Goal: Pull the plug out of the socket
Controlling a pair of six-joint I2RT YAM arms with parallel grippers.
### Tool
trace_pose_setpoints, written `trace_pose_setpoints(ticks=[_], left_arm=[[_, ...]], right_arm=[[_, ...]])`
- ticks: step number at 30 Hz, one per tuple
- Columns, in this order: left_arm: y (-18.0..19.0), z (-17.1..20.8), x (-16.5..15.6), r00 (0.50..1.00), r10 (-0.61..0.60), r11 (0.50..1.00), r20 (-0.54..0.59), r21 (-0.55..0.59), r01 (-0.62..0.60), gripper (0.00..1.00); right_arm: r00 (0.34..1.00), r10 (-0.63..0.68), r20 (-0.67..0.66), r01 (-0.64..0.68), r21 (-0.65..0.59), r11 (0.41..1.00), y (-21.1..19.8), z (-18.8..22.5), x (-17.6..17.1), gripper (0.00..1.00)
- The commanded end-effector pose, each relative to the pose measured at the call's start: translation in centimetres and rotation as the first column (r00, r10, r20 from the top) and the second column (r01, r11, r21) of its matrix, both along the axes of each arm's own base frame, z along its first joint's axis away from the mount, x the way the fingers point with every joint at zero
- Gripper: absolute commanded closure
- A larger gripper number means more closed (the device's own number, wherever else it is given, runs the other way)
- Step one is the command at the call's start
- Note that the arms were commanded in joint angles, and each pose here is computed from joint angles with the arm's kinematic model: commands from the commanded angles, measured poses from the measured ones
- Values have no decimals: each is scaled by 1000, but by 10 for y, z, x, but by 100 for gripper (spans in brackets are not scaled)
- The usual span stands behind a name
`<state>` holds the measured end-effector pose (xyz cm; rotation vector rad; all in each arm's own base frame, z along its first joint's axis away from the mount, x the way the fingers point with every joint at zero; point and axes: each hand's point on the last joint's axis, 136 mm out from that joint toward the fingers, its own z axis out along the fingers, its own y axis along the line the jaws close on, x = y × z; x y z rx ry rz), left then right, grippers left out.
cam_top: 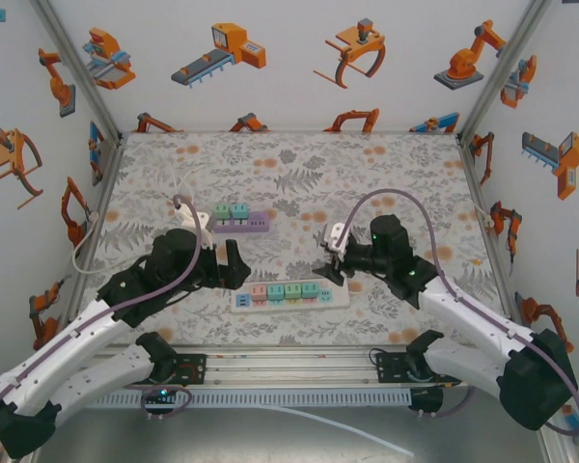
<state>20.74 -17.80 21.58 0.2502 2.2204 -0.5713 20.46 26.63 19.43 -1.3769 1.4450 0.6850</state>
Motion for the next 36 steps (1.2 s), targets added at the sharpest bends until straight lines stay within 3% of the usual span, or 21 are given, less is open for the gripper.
trace_pose_setpoints(ticks=[1,9,14,25,36], left_arm=[[31,-14,5,989,139,982,-48,135,-131,3],[40,-39,8,971,203,970,-124,163,-182,3],[44,-63,7,957,229,965,-177,169,-199,3],[42,-107,4,928,249,955,-278,230,-188,3],[41,-155,-1,877,290,932,-384,322,-167,2]], right_arm=[[979,194,58,-192,-39,981,12,-9,-26,38],[955,279,-105,-291,-124,949,20,-48,-41,38],[953,269,-139,-290,-159,944,24,-62,-39,39],[945,283,-165,-311,-177,934,32,-75,-41,60],[943,286,-168,-314,-177,933,32,-75,-43,70]])
